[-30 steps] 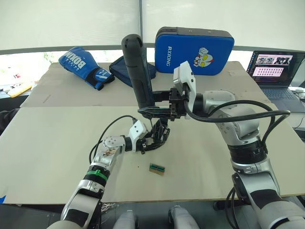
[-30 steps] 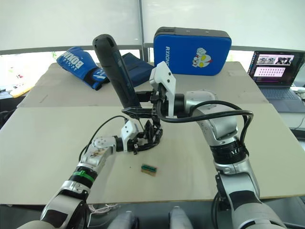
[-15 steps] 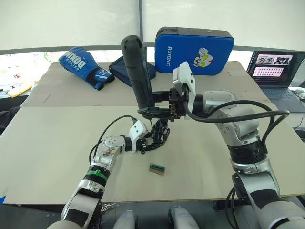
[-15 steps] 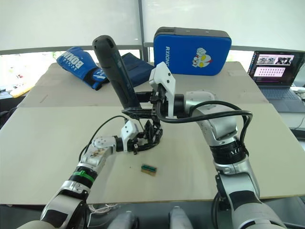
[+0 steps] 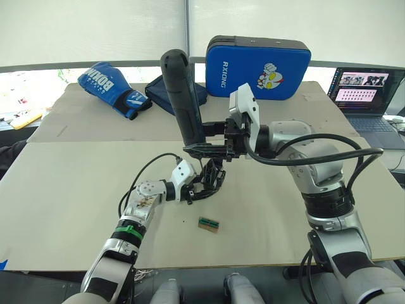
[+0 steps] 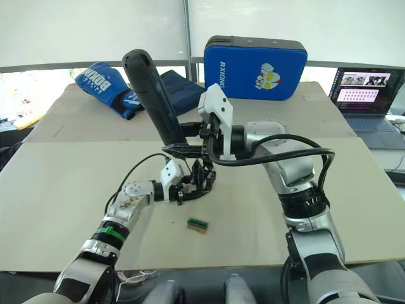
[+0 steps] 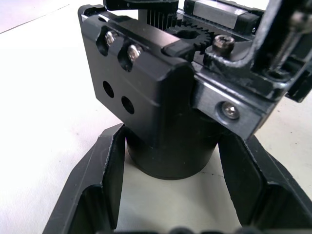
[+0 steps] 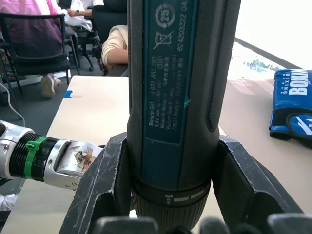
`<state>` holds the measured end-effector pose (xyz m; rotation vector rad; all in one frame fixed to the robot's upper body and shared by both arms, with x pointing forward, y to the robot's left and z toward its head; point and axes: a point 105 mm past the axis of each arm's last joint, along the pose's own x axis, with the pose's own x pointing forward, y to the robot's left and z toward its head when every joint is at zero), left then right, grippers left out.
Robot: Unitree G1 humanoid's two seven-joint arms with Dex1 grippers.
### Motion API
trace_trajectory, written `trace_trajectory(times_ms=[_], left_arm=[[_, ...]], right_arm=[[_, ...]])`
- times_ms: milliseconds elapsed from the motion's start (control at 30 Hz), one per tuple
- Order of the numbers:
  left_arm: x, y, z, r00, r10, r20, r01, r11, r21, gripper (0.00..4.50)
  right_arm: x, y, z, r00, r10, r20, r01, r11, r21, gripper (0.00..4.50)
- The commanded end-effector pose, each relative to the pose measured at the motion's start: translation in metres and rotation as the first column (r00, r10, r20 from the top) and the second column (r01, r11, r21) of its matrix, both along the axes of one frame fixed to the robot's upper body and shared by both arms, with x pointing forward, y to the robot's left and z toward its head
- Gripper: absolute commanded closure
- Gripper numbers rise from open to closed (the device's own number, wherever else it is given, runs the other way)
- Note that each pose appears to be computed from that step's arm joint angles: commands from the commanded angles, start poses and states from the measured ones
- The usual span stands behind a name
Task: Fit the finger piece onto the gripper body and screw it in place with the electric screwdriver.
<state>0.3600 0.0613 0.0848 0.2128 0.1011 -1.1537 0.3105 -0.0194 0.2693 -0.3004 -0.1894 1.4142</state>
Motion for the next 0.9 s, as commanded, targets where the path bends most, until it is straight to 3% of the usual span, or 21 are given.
trace_trajectory(times_ms=[33,900], left_arm=[[0.0011,0.0018,0.0059,1.000,0.002,0.023,-0.002,1.000,-0.009,2.20],[0.0019,0.0028,0.0071,1.000,0.005,0.022,-0.005,1.000,-0.008,2.20]], right_arm=[[-0.0098,0.0014,0.0192,0.998,0.028,0.058,-0.031,0.998,0.051,2.57],[-0.0085,0.0036,0.0142,0.999,0.024,0.045,-0.026,0.998,0.063,2.57]])
